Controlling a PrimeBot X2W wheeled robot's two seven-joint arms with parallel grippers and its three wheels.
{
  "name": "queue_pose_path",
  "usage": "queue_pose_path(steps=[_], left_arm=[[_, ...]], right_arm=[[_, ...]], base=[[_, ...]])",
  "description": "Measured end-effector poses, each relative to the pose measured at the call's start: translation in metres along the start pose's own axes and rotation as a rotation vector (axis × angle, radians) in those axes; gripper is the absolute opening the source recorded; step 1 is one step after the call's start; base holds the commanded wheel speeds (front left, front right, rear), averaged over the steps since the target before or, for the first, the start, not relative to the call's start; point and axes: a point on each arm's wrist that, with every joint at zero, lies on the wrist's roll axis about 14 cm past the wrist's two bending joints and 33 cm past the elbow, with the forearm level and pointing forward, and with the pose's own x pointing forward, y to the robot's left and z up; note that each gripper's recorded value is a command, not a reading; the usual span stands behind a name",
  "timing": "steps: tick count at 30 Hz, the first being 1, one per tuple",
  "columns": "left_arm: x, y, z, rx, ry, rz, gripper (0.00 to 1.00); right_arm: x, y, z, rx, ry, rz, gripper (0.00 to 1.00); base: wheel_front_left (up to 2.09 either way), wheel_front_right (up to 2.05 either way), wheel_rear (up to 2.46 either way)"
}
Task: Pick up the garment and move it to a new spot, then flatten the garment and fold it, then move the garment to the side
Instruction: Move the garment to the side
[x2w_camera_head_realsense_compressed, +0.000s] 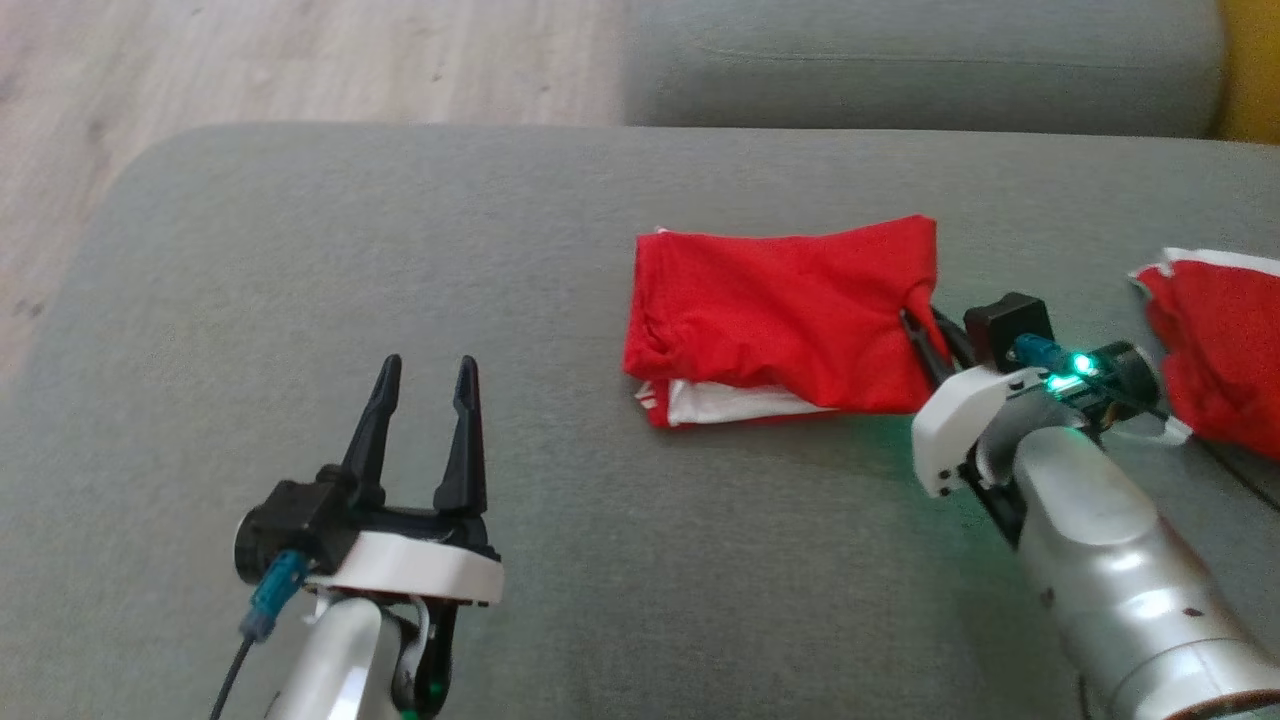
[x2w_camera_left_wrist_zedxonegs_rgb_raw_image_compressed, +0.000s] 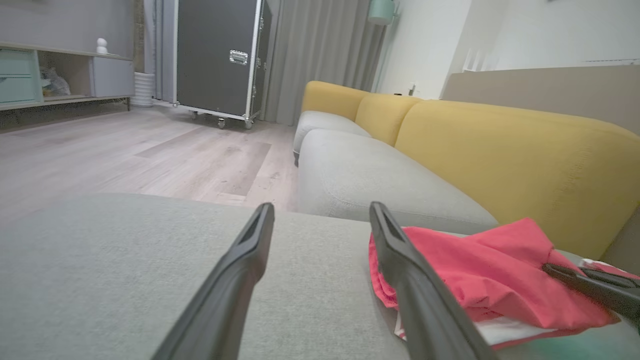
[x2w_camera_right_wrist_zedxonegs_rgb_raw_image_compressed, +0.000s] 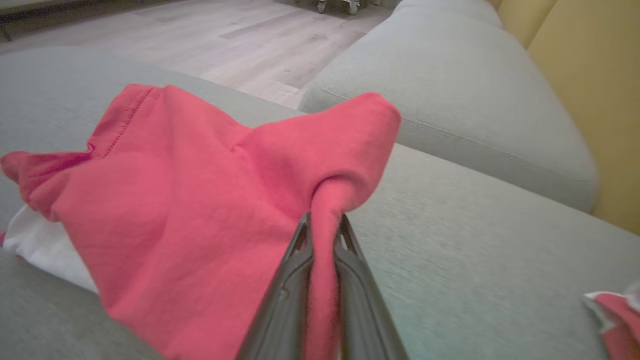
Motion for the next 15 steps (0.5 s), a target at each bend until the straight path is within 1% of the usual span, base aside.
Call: queue_pose_path(steps=[4,12,15], left_arm=[[0.009,-0.025,-0.001,-0.005,0.0,-0.072,1.0],[0.034,-0.061,-0.014,-0.025,0.024,-0.178,1.0],[0.048,-0.07,-0.019,-0.033,0.03,-0.206,1.0]], right_arm=[[-0.017,-0.035,-0.002,-0.099,0.001,-0.061,0.0],[-0.05,-0.133,0.007,-0.197,0.014,-0.252,0.0],[-0.06,-0.164,0.002,-0.221,0.046,-0.31,0.0]], base=[[0.0,0.0,0.0],[0.0,0.0,0.0],[0.0,0.0,0.0]])
